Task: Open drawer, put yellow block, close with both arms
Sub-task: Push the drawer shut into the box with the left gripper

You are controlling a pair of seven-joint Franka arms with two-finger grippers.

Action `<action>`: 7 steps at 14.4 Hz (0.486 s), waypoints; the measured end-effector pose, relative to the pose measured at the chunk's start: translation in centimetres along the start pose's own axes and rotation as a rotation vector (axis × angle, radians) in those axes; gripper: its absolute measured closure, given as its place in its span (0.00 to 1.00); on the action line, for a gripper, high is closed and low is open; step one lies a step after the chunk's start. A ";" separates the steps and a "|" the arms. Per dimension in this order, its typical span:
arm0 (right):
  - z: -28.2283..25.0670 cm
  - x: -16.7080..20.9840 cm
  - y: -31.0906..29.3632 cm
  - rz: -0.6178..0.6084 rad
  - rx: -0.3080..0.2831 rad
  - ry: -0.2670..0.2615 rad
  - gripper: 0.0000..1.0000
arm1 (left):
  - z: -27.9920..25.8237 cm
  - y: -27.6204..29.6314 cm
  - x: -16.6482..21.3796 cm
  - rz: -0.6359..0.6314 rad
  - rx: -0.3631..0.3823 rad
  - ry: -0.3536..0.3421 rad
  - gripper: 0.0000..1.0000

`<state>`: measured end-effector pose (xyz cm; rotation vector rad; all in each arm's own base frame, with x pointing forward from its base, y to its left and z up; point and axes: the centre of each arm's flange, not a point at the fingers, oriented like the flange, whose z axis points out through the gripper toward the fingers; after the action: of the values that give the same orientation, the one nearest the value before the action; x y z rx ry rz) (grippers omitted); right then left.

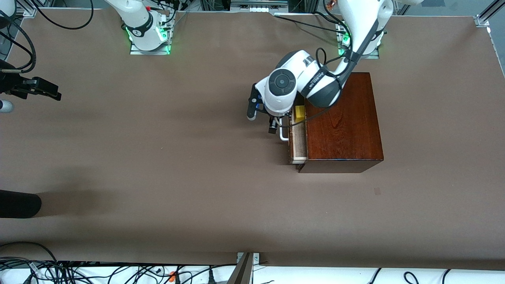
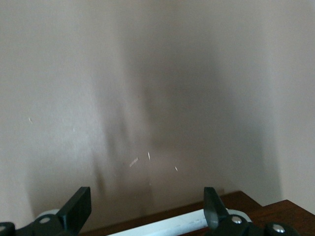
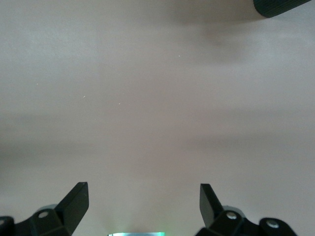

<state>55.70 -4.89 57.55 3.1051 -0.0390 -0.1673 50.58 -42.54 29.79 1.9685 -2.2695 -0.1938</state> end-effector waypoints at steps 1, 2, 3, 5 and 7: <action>0.0 0.0 0.0 0.000 0.000 0.000 0.00 | -0.1 -0.4 -0.8 -0.012 -0.005 -0.003 0.00; 0.0 0.0 0.0 0.000 0.001 0.000 0.00 | -0.2 -0.8 -1.6 -0.023 -0.006 -0.004 0.00; 0.0 0.0 -0.1 -0.001 0.001 0.000 0.00 | -0.3 -1.0 -2.1 -0.031 -0.009 -0.004 0.00; 0.0 0.0 -0.3 -0.005 0.001 0.001 0.00 | -0.2 -1.0 -2.4 -0.031 -0.014 -0.018 0.00; -0.1 0.0 -0.3 -0.006 0.001 0.004 0.00 | -0.3 -1.0 -2.5 -0.018 -0.006 -0.039 0.00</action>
<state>55.77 -4.55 57.61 3.1065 -0.0298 -0.1620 51.92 -40.24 29.85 2.0007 -2.2727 -0.2430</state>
